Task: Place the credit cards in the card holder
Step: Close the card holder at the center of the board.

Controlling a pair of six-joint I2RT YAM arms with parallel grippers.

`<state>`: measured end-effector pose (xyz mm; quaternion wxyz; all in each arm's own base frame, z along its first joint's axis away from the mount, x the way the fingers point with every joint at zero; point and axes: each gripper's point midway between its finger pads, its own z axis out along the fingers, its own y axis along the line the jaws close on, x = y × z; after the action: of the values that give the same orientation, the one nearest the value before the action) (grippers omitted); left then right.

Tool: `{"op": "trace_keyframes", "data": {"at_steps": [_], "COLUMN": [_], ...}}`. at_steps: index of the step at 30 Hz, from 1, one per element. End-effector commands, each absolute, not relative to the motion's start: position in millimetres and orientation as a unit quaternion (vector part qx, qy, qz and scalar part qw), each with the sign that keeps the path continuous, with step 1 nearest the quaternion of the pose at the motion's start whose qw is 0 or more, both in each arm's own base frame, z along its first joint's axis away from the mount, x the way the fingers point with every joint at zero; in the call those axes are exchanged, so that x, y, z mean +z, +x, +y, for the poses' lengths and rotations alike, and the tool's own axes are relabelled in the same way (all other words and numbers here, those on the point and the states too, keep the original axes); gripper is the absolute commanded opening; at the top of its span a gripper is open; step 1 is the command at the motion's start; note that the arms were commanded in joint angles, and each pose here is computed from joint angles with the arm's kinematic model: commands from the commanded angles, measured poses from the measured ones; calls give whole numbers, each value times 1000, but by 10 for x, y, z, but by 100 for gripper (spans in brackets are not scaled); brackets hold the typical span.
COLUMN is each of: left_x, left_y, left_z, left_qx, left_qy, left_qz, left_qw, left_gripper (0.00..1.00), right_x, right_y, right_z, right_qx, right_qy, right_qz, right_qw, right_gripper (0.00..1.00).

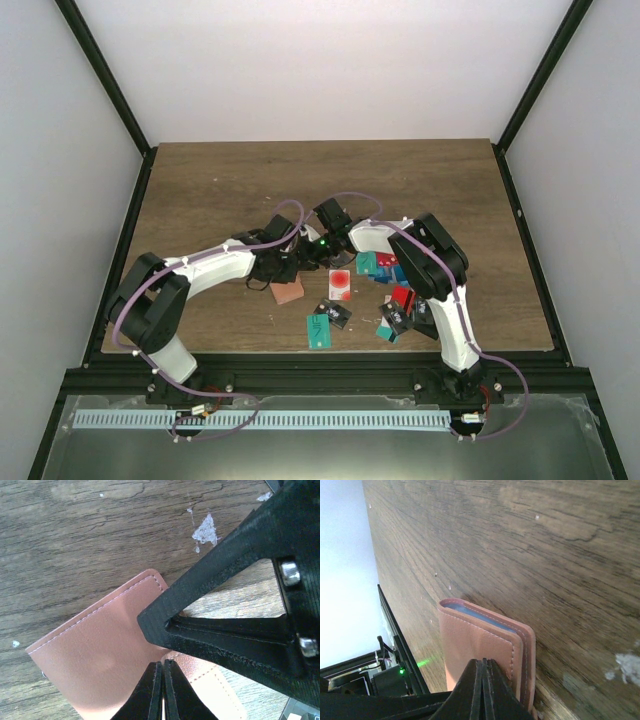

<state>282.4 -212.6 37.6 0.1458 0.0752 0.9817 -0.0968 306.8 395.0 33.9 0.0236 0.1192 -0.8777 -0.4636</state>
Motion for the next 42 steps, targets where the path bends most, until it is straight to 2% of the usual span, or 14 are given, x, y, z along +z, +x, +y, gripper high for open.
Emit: {"op": "trace_keyframes", "data": {"at_steps": [1, 12, 22, 42], "left_x": [167, 54, 162, 158], "left_y": [2847, 2799, 2665, 2559], "left_z": [-1902, -1753, -2003, -1970], "left_qx": [-49, -24, -105, -109], "left_qy": [75, 76, 73, 74], "left_qz": [986, 986, 982, 982], "left_qw": [143, 143, 138, 135], "left_gripper": [4, 4, 4, 4], "right_x": [-182, -176, -130, 171], "right_y": [2975, 2989, 3053, 3225], "right_z": [3678, 3694, 3741, 3903], "right_qx": [-381, -381, -385, -410], "right_qy": [75, 72, 71, 73], "right_qz": [-920, -920, -918, -908], "right_qw": [61, 61, 57, 40], "right_gripper": [1, 1, 1, 1]}}
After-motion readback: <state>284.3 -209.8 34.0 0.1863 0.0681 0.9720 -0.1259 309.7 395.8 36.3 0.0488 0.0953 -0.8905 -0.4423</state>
